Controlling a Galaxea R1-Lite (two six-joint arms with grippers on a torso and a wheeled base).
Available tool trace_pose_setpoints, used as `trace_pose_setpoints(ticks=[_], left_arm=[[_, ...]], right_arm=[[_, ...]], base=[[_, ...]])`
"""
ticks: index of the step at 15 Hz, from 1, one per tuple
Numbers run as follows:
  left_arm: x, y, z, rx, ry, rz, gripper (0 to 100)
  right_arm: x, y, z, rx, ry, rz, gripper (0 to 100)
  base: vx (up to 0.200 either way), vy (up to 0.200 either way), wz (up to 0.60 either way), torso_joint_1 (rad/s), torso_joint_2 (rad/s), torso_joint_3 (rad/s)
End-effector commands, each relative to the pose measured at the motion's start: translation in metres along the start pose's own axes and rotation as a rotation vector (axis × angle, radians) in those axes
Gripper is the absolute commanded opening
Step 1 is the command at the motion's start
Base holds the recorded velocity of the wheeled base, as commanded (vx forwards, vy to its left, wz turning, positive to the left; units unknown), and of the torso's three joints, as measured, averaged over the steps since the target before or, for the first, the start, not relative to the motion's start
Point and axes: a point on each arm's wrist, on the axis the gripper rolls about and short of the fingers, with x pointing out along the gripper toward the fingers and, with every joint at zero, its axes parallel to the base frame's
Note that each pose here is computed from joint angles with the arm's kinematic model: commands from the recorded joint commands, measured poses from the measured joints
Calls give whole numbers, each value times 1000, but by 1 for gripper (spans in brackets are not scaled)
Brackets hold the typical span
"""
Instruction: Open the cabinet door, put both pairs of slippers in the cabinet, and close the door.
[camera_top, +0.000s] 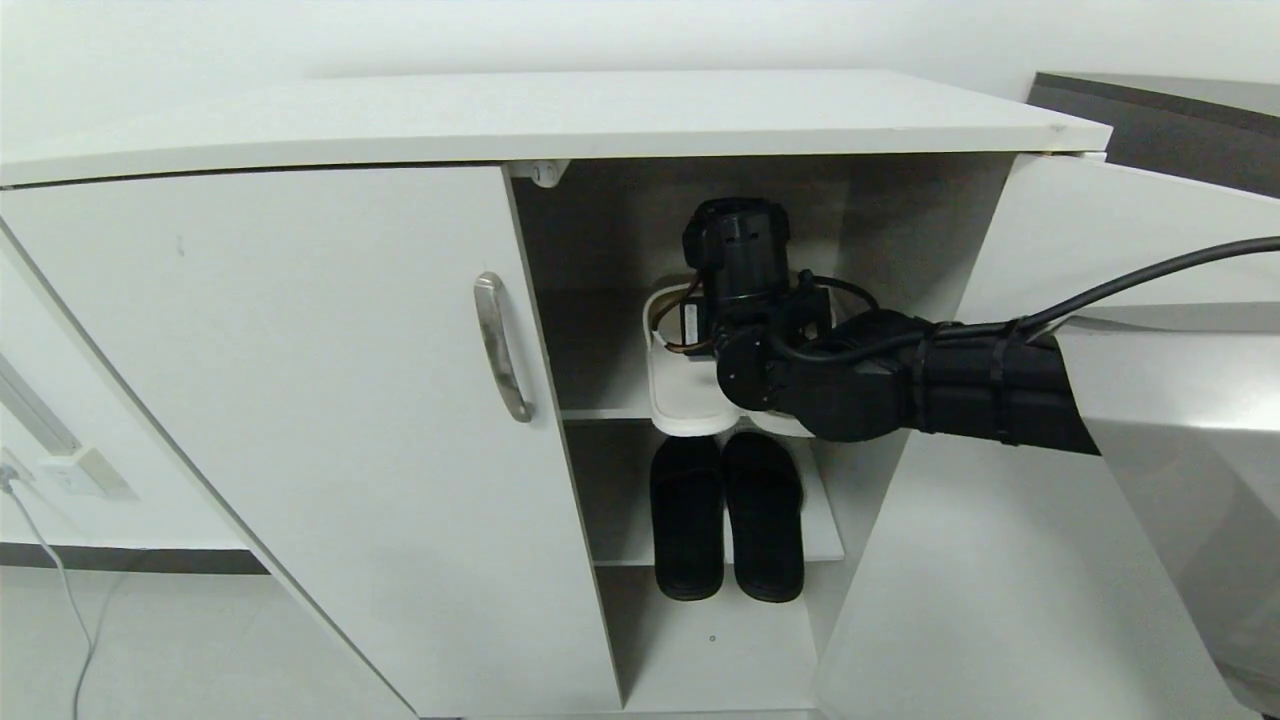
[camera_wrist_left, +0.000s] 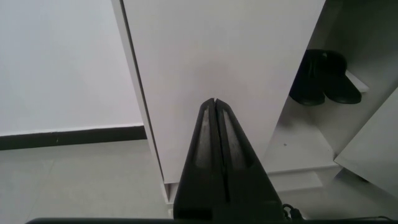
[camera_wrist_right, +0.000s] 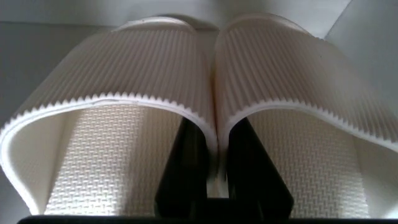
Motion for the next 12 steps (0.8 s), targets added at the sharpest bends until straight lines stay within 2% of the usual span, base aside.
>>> trace_pose_setpoints(ticks=[1,4,5,8,12], left_arm=[[0,0,0,0,0,0,0],[0,0,0,0,1,0,0],[0,0,0,0,1,0,0],[0,0,0,0,1,0,0],[0,0,0,0,1,0,0]], right_arm=[[4,-2,-2,-5,9,-4,0],[9,-2,-8,-7,23,-12,0],[9,-2,-8,-9,26,-13,100],[8,-1,-9,-5,28,-12,100],[-11,0,4,-2,25,14,100]], base=[[0,0,0,0,0,0],[0,0,0,0,0,0],[0,0,0,0,0,0],[0,0,0,0,0,0],[0,0,0,0,0,0]])
